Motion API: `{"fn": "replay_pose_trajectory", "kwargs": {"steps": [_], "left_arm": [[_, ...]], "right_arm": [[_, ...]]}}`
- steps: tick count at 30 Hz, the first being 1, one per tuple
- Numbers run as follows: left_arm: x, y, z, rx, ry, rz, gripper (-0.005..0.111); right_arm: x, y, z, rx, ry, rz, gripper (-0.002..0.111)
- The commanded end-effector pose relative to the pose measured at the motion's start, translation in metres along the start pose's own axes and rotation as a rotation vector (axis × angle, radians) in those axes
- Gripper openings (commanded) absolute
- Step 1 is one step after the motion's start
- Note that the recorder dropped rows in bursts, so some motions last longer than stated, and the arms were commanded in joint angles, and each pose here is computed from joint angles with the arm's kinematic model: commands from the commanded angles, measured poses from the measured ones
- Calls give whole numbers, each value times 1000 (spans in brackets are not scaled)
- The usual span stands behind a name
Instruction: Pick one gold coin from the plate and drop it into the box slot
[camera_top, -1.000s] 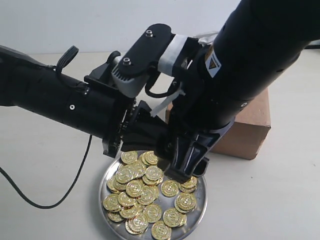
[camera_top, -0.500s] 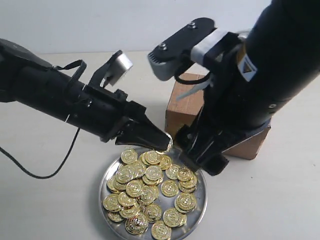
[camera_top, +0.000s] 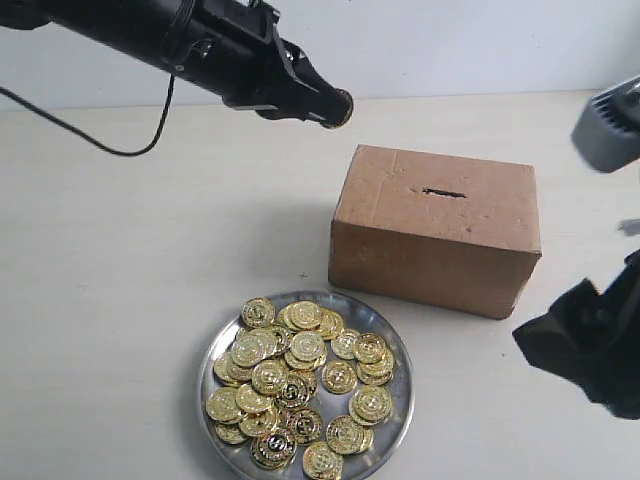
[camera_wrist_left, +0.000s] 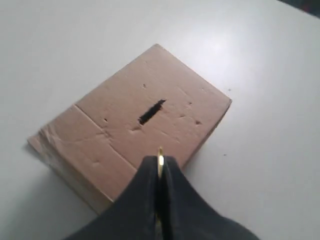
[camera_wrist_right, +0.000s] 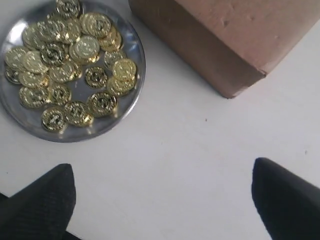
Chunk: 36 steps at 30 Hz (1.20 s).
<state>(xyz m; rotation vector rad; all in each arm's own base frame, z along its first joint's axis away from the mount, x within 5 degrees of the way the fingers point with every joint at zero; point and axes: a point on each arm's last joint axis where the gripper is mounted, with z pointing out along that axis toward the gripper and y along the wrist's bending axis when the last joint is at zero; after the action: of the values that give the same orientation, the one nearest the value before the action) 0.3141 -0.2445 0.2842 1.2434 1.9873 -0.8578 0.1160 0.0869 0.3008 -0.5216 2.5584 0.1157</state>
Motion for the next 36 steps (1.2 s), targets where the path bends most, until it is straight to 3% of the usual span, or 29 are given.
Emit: {"fn": "replay_pose_trajectory", "kwargs": {"steps": [1,5,9,13,19,25,36], "left_arm": [[-9,-7,30,24,86,312,0],[-15,-10,57,25,144,512,0],[-22,-6,84,46,134,605,0],[-30,2,101,44,111,636,0],[-44,9,118,122,102,683,0],[-35,14,134,220,136,693,0],[-20,22,149,227,167,708,0]], "right_arm": [[11,-8,-21,-36,-90,36,90],[21,-14,-33,-44,-111,51,90],[31,-18,-39,-30,-78,59,90],[35,-20,-41,-20,-60,57,90],[36,-19,-41,-40,-51,65,90],[36,-18,-41,-44,-51,66,90],[37,-14,-41,-94,-31,49,90]]}}
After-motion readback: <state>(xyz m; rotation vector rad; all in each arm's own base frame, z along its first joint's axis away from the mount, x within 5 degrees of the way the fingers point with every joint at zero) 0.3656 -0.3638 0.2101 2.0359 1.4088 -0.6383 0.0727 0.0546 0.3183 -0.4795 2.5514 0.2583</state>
